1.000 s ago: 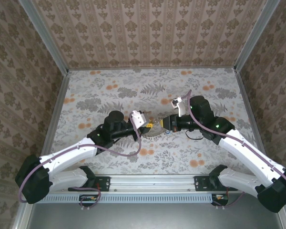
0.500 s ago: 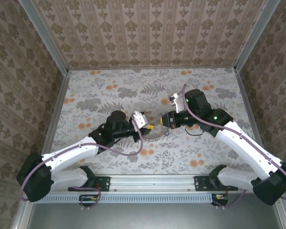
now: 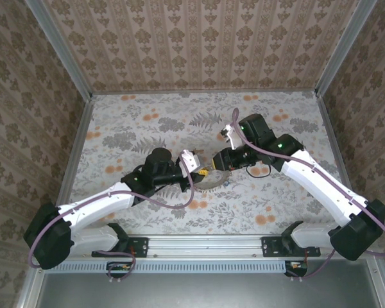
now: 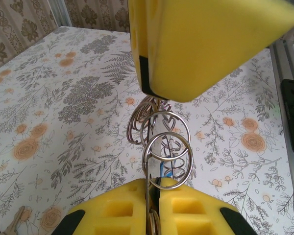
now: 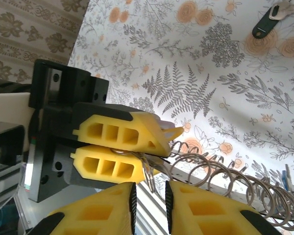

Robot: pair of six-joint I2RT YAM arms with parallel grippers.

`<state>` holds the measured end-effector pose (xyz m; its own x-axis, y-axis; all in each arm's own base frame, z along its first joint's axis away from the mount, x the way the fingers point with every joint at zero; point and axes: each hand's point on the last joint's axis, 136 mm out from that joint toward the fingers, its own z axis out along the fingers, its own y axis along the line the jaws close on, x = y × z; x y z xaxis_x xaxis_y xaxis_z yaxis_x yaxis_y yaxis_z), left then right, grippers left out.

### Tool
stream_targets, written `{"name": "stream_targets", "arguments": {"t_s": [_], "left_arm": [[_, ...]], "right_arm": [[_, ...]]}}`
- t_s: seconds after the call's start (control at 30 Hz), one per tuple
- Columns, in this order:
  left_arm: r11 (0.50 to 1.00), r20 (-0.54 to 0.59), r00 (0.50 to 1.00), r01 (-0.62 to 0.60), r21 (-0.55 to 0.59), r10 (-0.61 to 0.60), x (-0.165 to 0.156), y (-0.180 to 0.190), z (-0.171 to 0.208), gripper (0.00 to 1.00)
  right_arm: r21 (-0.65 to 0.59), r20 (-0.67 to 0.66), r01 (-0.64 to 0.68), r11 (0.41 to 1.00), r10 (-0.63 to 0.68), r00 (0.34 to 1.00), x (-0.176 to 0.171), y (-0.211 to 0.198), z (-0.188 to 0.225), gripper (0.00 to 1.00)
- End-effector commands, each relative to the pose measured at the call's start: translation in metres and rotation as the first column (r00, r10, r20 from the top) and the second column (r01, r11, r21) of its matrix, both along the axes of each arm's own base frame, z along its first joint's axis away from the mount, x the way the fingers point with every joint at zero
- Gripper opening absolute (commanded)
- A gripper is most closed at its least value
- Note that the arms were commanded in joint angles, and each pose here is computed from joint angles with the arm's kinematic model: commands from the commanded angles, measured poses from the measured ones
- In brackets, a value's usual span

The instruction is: Put the keys on the keyring

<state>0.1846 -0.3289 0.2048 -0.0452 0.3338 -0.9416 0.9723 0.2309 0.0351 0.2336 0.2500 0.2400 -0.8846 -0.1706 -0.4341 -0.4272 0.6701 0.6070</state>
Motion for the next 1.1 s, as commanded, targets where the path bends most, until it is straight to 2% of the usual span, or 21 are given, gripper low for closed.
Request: {"name": "stream_targets", "arguments": {"t_s": [0.0,0.2,0.33,0.47,0.53,0.6,0.63,0.93,1.07], "left_arm": [[0.998,0.052,0.998,0.036,-0.05,-0.033,0.0,-0.007,0.025,0.0],[0.998,0.055,0.998,0.036,-0.054,-0.033,0.0,-0.007,0.026,0.0],[0.998,0.053,0.998,0.033,-0.059,-0.03,0.001,-0.008,0.026,0.0],[0.997,0.046,0.998,0.033,-0.065,-0.03,0.001,-0.009,0.027,0.0],[0.997,0.045,0.998,0.034,-0.067,-0.031,0.001,-0.01,0.027,0.0],[0.997,0.047,0.998,0.033,-0.07,-0.03,0.002,-0.01,0.029,0.0],[0.997,0.047,0.998,0.033,-0.073,-0.03,0.001,-0.01,0.03,0.0],[0.995,0.044,0.998,0.037,-0.094,-0.033,0.001,-0.011,0.034,0.0],[0.995,0.044,0.998,0.039,-0.096,-0.035,0.001,-0.012,0.035,0.0]], "right_arm": [[-0.004,-0.012,-0.028,1.0,0.028,1.0,-0.006,-0.002,0.004,0.24],[-0.007,-0.028,-0.031,1.0,0.03,0.999,-0.008,-0.003,-0.003,0.29],[0.024,-0.043,-0.035,0.999,0.036,0.998,-0.009,0.002,-0.003,0.23],[0.029,-0.049,-0.035,0.999,0.037,0.998,-0.008,0.004,-0.005,0.22],[0.018,-0.048,-0.031,0.999,0.032,0.998,-0.008,0.002,-0.006,0.27],[0.01,-0.048,-0.027,1.0,0.028,0.998,-0.008,0.001,-0.008,0.37],[0.001,-0.047,-0.025,1.0,0.025,0.999,-0.008,-0.001,-0.009,0.37],[0.03,-0.071,-0.01,0.999,0.012,0.997,-0.012,0.0,-0.014,0.33],[0.037,-0.066,-0.007,0.999,0.01,0.998,-0.01,0.001,-0.013,0.27]]}}
